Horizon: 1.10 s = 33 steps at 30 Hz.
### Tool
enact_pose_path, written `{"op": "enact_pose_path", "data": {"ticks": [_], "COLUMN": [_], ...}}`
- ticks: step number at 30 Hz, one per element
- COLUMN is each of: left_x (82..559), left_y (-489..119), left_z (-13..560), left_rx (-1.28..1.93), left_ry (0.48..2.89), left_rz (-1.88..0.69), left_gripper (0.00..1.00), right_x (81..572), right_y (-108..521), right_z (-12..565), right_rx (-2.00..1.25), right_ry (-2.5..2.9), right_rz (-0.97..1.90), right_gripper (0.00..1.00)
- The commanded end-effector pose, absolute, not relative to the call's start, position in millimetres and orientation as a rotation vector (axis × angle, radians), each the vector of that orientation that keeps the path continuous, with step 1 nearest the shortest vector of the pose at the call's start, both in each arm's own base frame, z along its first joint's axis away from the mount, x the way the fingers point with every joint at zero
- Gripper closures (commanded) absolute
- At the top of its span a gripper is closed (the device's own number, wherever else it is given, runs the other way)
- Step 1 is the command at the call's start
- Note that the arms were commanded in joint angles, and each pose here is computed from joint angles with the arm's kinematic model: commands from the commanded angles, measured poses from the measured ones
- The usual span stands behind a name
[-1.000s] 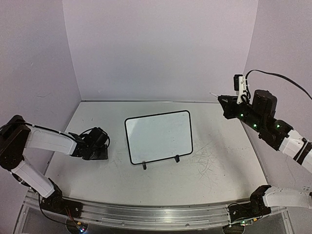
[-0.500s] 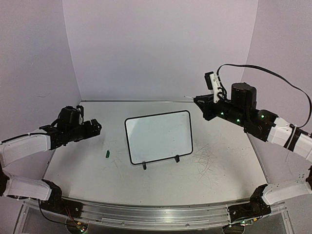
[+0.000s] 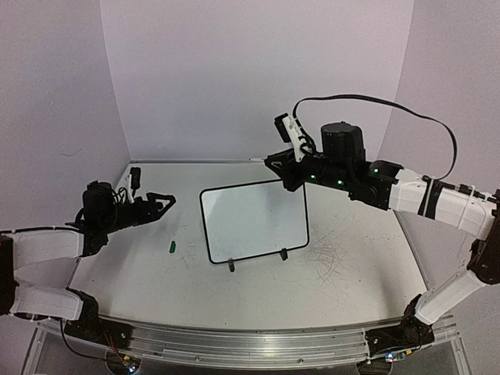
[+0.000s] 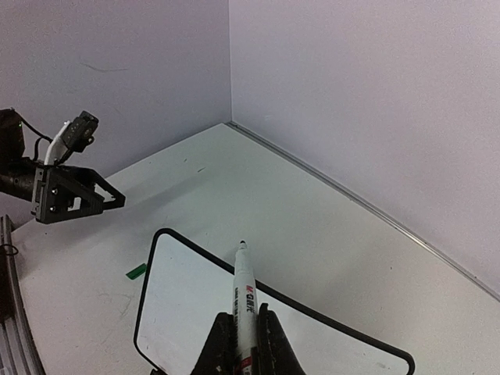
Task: Write a sentence on the whiteboard
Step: Hold the whiteboard on the whiteboard stand.
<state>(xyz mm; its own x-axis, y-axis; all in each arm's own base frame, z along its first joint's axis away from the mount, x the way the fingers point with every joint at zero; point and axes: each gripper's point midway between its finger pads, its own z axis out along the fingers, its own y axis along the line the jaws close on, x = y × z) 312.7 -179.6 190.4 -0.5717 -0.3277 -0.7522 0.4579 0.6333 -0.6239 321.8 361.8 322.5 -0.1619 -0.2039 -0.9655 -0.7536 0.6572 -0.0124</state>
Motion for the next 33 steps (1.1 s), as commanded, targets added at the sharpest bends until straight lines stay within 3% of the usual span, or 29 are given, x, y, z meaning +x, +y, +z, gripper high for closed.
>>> {"op": "enact_pose_path", "data": {"ticks": [1,14,29,33], "left_x": [294,305,317,312], "left_y": [-218,-270,-283,-286], "left_z": [210,190,170,167], "left_rx": [0.376,0.586,0.632,0.662], "left_ry": [1.748,1.737,1.764,1.759], "left_rz": [-1.341,-1.455,-1.469,-1.477], "left_gripper": [0.13,0.19,0.73,0.74], "right_x": [324,313,310,309], "right_y": [377,427,459,463], "right_z": [338,312,281,276], "right_rx": [-0.804,-0.945,-1.034,-1.038], "right_ry": [1.612,1.585,1.579,1.576], "right_rz": [0.607,0.677,0.57,0.565], "right_gripper": [1.0,1.0,1.0,1.0]}}
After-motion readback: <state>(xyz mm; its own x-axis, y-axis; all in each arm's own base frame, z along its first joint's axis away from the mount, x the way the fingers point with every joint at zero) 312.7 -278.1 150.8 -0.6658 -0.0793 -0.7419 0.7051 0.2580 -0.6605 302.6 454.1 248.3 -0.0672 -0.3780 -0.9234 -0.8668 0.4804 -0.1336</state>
